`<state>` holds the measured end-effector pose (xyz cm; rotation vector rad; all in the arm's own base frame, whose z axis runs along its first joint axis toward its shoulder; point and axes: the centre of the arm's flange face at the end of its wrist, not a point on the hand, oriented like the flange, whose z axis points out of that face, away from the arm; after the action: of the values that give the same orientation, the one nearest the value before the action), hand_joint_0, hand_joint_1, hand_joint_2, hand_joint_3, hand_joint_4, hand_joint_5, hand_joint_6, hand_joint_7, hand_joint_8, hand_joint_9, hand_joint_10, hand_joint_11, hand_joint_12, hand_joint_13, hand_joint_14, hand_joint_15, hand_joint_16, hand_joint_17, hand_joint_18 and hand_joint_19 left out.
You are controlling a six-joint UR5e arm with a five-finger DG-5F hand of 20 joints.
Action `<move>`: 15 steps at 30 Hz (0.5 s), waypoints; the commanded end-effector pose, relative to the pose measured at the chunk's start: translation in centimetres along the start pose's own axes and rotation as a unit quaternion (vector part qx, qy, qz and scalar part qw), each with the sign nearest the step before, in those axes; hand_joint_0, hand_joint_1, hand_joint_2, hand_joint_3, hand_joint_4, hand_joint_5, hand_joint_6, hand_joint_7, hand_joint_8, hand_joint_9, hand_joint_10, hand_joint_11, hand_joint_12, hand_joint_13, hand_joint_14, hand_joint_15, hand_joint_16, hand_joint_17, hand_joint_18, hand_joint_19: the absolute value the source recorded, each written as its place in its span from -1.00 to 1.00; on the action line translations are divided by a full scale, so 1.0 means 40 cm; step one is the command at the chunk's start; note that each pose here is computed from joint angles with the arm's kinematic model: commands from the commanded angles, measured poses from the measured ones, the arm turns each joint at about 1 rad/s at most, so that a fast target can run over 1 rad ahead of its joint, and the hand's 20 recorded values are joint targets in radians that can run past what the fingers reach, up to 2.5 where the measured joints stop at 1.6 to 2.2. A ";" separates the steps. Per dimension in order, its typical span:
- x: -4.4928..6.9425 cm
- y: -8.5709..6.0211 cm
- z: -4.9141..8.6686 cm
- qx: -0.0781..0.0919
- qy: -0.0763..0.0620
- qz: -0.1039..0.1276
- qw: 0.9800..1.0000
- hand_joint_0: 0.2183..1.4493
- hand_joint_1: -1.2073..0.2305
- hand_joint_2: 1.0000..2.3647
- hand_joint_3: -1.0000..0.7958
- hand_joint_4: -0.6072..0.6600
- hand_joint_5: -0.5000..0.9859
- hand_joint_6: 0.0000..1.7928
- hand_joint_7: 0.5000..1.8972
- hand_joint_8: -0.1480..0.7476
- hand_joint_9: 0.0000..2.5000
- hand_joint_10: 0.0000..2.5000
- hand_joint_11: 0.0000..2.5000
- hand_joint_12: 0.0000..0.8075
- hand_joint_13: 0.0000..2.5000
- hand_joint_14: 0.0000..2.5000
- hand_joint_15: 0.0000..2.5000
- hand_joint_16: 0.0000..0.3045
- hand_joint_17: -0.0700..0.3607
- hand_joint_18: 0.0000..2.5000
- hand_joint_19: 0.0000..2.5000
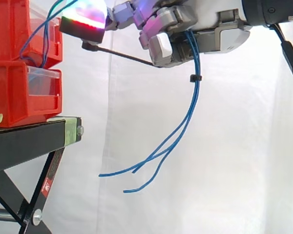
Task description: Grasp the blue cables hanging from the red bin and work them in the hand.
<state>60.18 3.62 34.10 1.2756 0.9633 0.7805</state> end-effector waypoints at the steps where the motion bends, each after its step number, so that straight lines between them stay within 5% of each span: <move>1: 0.001 0.002 0.001 -0.001 0.001 0.001 1.000 0.23 -0.43 -0.97 -0.51 0.47 0.04 -0.64 0.12 0.53 0.42 1.00 1.00 0.76 0.62 1.00 0.58 0.56 0.15 1.00 -0.48; 6: 0.004 0.000 -0.003 0.001 0.002 -0.001 1.000 0.23 -0.38 -0.96 -0.18 0.47 0.02 -0.63 0.10 0.53 0.42 1.00 1.00 0.76 0.62 1.00 0.58 0.56 0.15 1.00 -0.48; 15: 0.003 0.002 -0.003 0.000 0.002 0.000 1.000 0.24 -0.27 -0.96 -0.04 0.50 0.04 -0.66 0.09 0.53 0.42 1.00 1.00 0.76 0.62 1.00 0.58 0.56 0.15 1.00 -0.48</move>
<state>60.16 3.79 34.09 1.2741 0.9679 0.7822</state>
